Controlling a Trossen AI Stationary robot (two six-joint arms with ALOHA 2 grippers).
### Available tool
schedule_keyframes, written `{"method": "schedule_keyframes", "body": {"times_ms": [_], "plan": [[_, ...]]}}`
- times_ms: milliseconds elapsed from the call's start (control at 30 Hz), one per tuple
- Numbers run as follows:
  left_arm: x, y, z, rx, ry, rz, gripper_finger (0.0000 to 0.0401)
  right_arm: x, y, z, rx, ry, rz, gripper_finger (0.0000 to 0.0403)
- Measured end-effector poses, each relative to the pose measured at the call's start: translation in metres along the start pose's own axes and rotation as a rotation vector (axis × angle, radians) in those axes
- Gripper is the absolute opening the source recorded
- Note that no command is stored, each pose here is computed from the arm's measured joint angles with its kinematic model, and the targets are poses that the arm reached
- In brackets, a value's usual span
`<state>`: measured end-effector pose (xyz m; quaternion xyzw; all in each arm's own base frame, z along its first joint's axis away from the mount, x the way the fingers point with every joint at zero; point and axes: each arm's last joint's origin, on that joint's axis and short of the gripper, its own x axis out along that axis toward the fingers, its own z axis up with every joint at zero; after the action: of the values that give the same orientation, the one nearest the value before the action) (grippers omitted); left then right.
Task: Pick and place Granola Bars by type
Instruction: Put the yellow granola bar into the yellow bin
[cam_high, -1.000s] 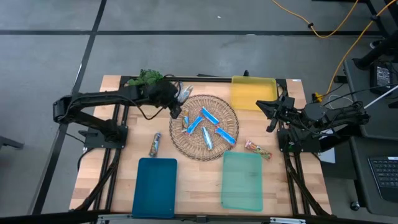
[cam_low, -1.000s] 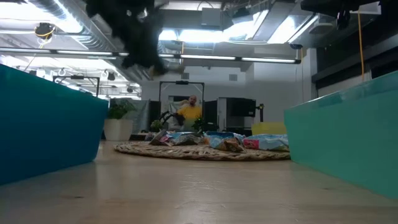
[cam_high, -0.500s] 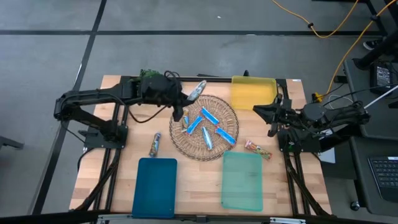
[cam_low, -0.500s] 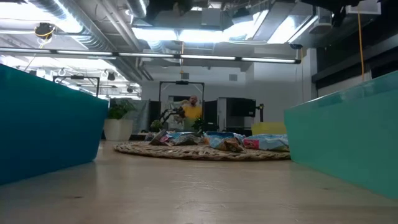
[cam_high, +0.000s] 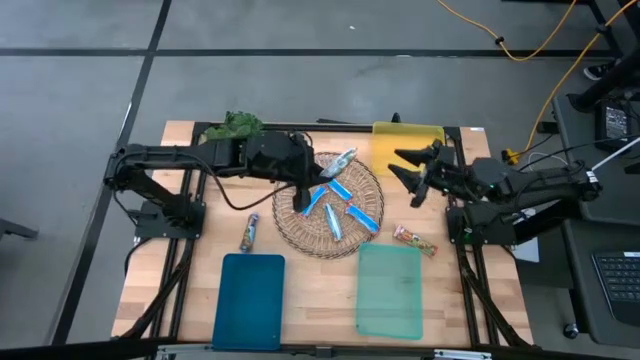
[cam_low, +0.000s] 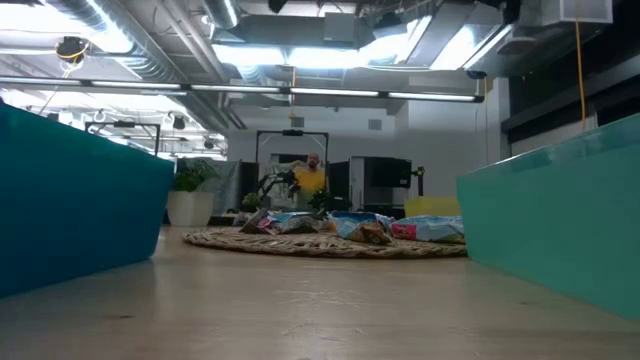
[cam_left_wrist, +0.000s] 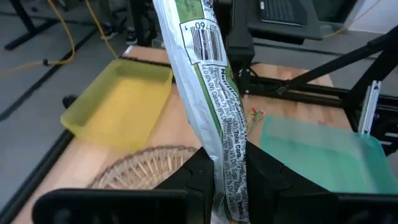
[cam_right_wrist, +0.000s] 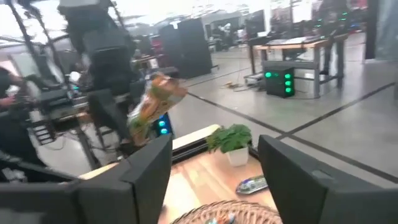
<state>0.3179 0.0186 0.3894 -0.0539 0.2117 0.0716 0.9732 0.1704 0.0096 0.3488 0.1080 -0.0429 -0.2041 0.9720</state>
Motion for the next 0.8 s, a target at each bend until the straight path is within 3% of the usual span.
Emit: {"method": "schedule_keyframes", "body": {"times_ms": [333,800], "plan": [[0.003,0.000,0.015,0.090,-0.039,0.030,0.0056,0.056,0.013,0.008,0.026,0.125,0.206,0.0254],[0.003,0.000,0.014,0.108,-0.026,0.035,0.0056,0.109,0.023,0.015,-0.005,0.129,0.260,0.0250]]}}
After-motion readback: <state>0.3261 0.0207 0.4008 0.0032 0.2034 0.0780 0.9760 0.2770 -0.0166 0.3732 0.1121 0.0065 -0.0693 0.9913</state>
